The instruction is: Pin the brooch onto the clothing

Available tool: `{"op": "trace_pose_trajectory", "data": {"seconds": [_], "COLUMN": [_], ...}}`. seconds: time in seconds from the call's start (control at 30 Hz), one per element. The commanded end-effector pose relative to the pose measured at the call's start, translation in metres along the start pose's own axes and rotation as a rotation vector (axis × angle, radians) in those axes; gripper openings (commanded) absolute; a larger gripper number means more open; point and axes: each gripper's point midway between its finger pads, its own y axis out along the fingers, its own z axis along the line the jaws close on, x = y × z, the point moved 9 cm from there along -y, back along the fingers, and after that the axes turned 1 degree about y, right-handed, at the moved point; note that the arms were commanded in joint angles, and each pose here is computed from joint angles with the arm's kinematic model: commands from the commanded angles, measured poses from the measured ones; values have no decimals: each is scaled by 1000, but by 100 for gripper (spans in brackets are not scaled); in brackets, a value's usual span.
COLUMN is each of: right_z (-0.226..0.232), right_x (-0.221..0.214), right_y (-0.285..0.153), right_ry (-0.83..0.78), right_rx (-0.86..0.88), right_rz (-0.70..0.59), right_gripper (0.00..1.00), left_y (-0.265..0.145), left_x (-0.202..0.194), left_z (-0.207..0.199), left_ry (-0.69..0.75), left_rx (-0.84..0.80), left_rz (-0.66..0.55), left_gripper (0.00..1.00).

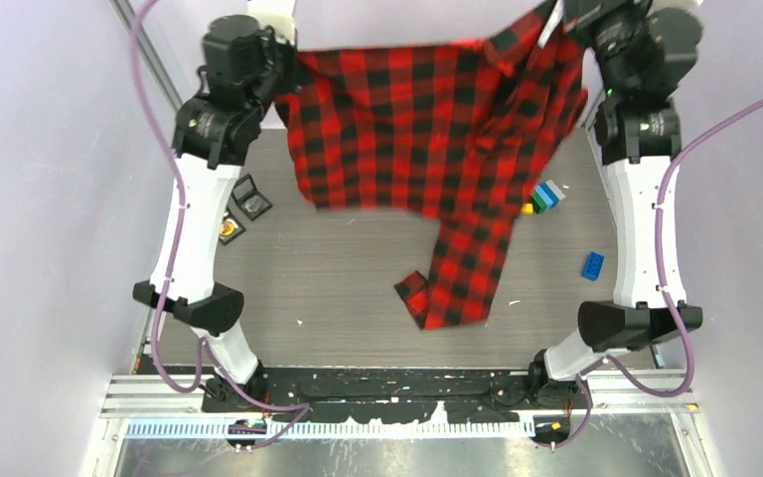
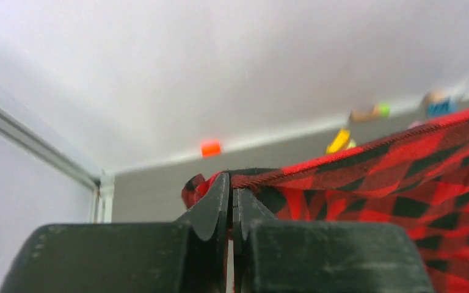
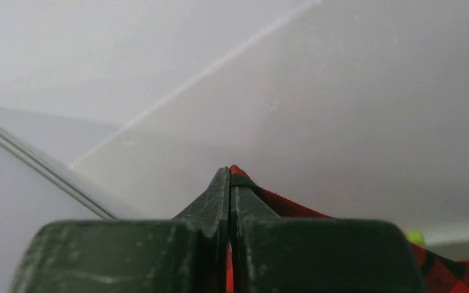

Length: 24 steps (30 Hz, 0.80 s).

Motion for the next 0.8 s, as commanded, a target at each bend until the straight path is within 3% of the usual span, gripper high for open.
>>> {"op": "trace_pose_trajectory", "data": {"seconds": [0.0, 0.13, 0.23, 0.27, 0.3, 0.33, 0.37, 0.53, 0.67, 0.7, 0.73, 0.77], "right_z": [99, 125, 115, 86, 89, 53, 54, -54, -106, -110, -115, -116], "right_x": [112, 133, 113, 79, 79, 39, 36, -100, -166, -172, -181, -185], "right_y": [-46, -71, -95, -80, -112, -104, -136, -214, -265, -272, -284, -293], "right_ry": [-10, -25, -29, -6, 22, 59, 110, 398, 413, 408, 417, 430], "right_rx": [310, 394, 388, 324, 334, 232, 234, -197, -483, -516, -556, -567], "right_rz": [-352, -374, -290, -201, -210, -113, -116, 194, 429, 460, 513, 549], "right_gripper": [1, 1, 1, 1, 1, 1, 1, 1, 1, 4, 17, 40], "left_y": [-88, -123, -133, -134, -136, -134, -130, -138, -153, -160, -169, -176], "left_x": [90, 96, 67, 50, 31, 7, -26, -161, -245, -256, -264, -271], "left_z": [38, 42, 31, 25, 20, 13, 3, -35, -57, -61, -64, -66], "left_ry": [-79, -67, -37, -41, -67, -97, -137, -416, -600, -635, -673, -702], "left_rx": [101, 41, -77, -118, -159, -194, -240, -372, -397, -424, -444, -468], "left_rz": [-448, -536, -487, -446, -407, -344, -257, 180, 514, 570, 613, 643], "left_gripper": [0, 0, 0, 0, 0, 0, 0, 0, 0, 0, 7, 28]}}
